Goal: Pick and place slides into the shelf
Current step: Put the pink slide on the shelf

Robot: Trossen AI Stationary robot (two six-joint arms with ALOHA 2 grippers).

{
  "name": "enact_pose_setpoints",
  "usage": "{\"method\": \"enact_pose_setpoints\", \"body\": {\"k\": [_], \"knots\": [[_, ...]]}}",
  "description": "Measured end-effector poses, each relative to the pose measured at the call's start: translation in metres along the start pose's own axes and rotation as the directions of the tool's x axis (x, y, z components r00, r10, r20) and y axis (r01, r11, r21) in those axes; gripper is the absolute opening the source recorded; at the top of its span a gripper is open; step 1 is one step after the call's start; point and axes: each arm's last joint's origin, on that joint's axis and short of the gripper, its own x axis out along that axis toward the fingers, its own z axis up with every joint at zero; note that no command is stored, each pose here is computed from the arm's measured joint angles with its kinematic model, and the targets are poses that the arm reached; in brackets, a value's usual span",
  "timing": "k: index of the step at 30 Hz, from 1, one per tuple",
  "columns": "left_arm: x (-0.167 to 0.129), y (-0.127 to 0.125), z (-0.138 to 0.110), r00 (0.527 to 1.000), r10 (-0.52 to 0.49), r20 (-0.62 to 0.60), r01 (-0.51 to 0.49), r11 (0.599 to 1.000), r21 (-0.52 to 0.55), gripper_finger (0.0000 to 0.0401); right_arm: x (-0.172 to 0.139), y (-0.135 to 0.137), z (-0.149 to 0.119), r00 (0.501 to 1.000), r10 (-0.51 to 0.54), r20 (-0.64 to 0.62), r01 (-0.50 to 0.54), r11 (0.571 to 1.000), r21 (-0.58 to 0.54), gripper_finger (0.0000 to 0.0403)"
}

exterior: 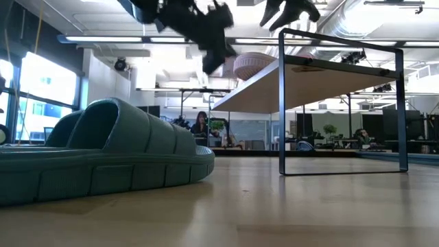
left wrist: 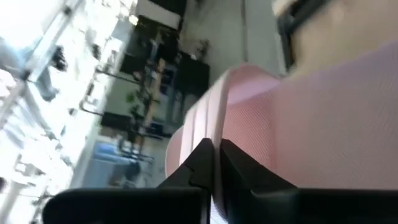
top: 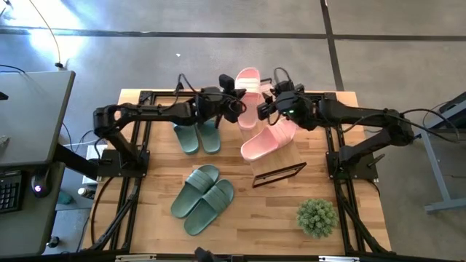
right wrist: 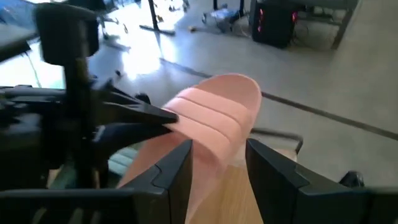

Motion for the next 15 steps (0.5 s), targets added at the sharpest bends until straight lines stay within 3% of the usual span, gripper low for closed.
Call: {"method": "enact_pose_setpoints", "body": {"k": [5, 7, 10, 13, 15], "knots": [[-0.028, 0.028, 0.008, 0.97, -0.047, 0.238, 0.034, 0.998, 0.06, 0.0004, -0.042, -0.027, 0.023, 0.994, 0.061, 0.093, -0.06, 0.998, -0.014, 0.0138], [-0.035, 0.038, 0.006, 0.925, -0.094, 0.368, 0.072, 0.995, 0.072, 0.0003, -0.063, -0.04, 0.029, 0.984, 0.142, 0.112, -0.14, 0.99, -0.024, 0.0138], [-0.04, 0.047, 0.001, 0.82, -0.206, 0.534, 0.191, 0.978, 0.083, 0.0003, -0.09, -0.057, 0.031, 0.949, 0.304, 0.085, -0.302, 0.953, -0.03, 0.0137], [-0.037, 0.057, -0.009, 0.801, -0.319, 0.506, 0.296, 0.947, 0.129, 0.0002, -0.105, -0.068, 0.018, 0.908, 0.419, 0.002, -0.419, 0.908, -0.025, 0.013], [-0.031, 0.067, -0.011, 0.814, -0.348, 0.465, 0.291, 0.937, 0.193, 0.0002, -0.11, -0.07, 0.007, 0.883, 0.467, -0.046, -0.469, 0.883, -0.032, 0.0112]]}}
